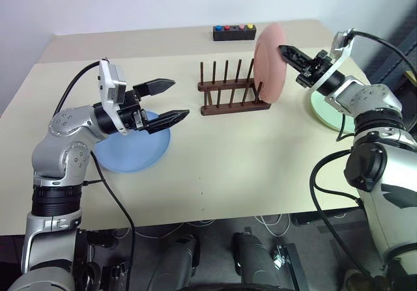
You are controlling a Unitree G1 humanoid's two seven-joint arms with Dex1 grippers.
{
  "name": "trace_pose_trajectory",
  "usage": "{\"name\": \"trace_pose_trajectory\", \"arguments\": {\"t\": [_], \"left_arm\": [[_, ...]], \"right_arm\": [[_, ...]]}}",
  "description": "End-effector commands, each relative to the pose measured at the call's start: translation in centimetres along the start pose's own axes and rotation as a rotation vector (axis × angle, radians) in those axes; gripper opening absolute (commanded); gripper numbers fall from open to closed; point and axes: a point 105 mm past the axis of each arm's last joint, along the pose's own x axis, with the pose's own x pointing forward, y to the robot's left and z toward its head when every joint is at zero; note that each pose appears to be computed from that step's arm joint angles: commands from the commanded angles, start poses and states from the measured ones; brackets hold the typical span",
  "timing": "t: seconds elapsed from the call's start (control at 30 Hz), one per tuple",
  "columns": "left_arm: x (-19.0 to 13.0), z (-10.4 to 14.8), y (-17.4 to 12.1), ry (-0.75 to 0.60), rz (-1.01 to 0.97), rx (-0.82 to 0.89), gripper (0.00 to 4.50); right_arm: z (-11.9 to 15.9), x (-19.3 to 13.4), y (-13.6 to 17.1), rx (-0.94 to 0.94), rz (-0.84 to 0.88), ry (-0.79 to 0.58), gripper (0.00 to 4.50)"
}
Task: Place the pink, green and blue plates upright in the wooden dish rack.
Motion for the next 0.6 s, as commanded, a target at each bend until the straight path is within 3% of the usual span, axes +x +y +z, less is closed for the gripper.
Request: {"name": "trace_pose_trajectory", "arguments": {"t": [0.03, 0.2, 0.37, 0.6], "left_arm": [[-0.1, 1.2, -0.3, -0.018, -0.005, 0.052, 4.50], [-0.1, 1.2, -0.3, -0.015, -0.003, 0.051, 4.50], [-0.1, 1.2, -0.4, -0.012, -0.003, 0.051, 4.50], [0.2, 1.3, -0.4, -0.013, -0.011, 0.053, 4.50]], "right_arm": [[1.1, 0.5, 1.2, -0.040, 0.048, -0.012, 1.94], [1.5, 0.4, 1.0, -0.088, 0.018, -0.014, 4.45], [3.2, 0.4, 0.5, -0.203, -0.059, -0.084, 4.45], [3.4, 0.7, 0.2, -0.305, -0.103, -0.087, 4.45]]}}
